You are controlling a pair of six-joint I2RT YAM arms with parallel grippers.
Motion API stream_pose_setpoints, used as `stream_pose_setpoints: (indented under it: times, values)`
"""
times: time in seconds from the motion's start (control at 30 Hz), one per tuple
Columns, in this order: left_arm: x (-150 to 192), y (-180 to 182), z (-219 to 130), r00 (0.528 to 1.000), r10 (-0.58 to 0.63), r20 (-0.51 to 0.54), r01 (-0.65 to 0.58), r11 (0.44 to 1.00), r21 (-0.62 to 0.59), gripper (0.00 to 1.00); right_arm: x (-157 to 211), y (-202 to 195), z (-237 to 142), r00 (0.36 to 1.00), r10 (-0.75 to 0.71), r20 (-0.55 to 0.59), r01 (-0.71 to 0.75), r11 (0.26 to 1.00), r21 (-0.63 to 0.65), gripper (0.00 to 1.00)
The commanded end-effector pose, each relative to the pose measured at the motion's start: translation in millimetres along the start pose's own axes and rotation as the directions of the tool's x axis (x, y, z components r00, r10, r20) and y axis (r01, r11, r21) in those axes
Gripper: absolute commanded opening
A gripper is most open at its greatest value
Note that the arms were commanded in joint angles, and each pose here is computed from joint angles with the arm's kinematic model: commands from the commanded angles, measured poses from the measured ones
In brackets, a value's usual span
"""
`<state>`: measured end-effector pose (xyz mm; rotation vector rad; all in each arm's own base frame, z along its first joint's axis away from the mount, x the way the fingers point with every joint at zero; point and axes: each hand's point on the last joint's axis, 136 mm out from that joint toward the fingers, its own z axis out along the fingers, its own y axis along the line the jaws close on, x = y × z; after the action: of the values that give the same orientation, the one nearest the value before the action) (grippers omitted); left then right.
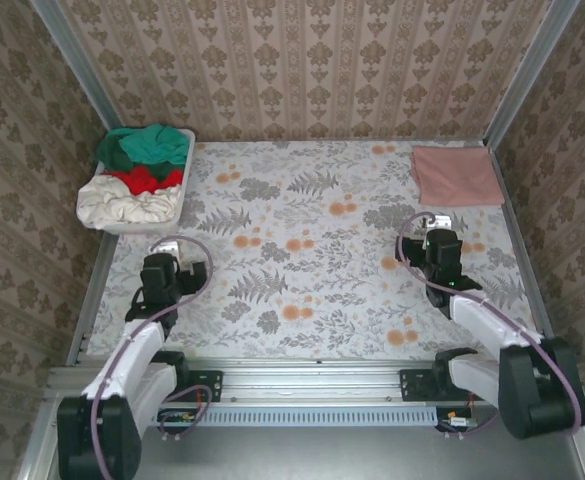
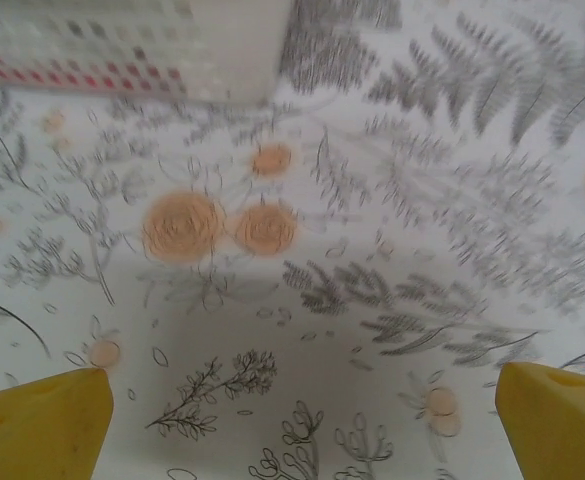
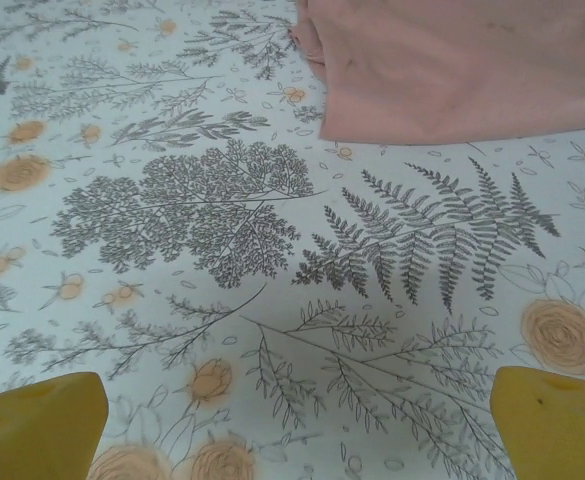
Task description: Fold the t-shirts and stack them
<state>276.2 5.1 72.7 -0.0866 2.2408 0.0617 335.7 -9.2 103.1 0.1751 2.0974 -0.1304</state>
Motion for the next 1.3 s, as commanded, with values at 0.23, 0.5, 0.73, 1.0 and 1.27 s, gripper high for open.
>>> stream_pose_setpoints:
  times: [0.23,0.5,0.73,1.0,1.27]
  values:
    - [-95,-22,39,0.945,0.047,0.323,-0.096,0.986,0.136,1.00,-30,3,53,0.981,0.005,0.192,-0.002,1.000,-0.016,1.00]
    - [-102,-35,55,0.947,0.101,0.305,-0.162,0.970,0.180,1.00,-29,3,54,0.979,0.004,0.202,-0.002,1.000,-0.013,1.00]
    - [-93,-14,64,0.901,0.069,0.429,-0.112,0.991,0.076,1.00,-28,3,54,0.980,0.003,0.200,0.000,1.000,-0.013,1.00]
    - [-93,-13,82,0.943,0.112,0.313,-0.120,0.993,0.005,1.00,-28,3,54,0.980,0.004,0.199,-0.001,1.000,-0.014,1.00]
    - [-93,-14,82,0.942,0.114,0.316,-0.121,0.993,0.005,1.00,-28,3,54,0.980,0.004,0.199,-0.001,1.000,-0.015,1.00]
